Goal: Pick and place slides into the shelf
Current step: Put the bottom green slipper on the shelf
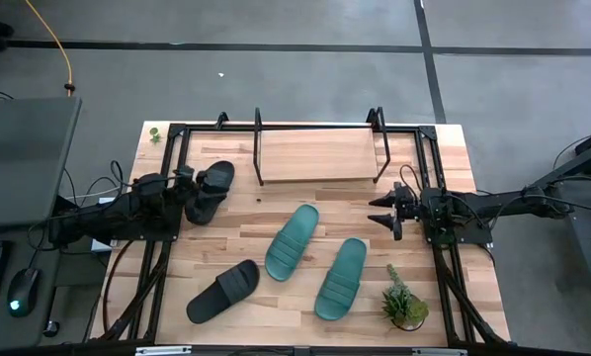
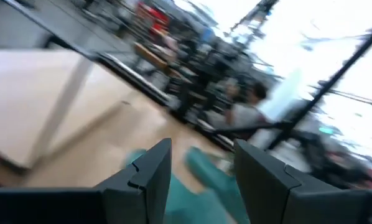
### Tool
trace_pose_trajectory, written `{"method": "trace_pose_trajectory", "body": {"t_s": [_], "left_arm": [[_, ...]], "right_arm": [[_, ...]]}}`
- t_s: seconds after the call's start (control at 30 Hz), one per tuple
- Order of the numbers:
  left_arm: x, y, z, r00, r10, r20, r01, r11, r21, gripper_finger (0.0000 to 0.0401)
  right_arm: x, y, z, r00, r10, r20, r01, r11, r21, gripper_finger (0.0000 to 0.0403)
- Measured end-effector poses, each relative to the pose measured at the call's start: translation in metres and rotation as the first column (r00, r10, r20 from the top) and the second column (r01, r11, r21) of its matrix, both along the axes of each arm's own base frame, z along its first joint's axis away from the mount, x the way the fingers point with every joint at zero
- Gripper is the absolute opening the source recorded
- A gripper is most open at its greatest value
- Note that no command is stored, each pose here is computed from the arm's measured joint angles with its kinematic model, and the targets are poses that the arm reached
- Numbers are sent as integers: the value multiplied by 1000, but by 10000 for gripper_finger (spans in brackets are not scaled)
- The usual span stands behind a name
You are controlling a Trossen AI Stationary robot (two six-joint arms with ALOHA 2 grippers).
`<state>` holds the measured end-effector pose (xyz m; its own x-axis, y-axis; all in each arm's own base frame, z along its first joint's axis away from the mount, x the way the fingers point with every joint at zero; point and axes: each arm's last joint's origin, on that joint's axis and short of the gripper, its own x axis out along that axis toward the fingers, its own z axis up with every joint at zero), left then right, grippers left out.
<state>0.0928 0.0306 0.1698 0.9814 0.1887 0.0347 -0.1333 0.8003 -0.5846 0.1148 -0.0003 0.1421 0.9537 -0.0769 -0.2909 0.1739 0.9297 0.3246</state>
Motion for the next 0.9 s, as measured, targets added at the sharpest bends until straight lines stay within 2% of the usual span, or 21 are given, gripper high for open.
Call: {"method": "trace_pose_trajectory", "body": {"t_s": [0.13,0.23,0.5,0.73,0.9], "left_arm": [[0,-3,1,993,-118,17,119,993,-21,156],[0,-4,1,989,-147,17,147,989,-18,156],[0,-4,2,990,-143,12,143,990,17,156],[0,-4,2,990,-143,8,142,989,34,156],[0,-4,2,990,-143,8,143,989,33,156]], "right_arm": [[0,2,0,1000,1,9,-3,980,201,235],[0,2,0,1000,0,9,-2,960,280,235],[1,12,-3,996,86,-25,-75,953,293,235],[2,24,-10,989,118,-92,-78,931,356,235],[6,32,-7,986,156,-52,-126,919,374,235]]}}
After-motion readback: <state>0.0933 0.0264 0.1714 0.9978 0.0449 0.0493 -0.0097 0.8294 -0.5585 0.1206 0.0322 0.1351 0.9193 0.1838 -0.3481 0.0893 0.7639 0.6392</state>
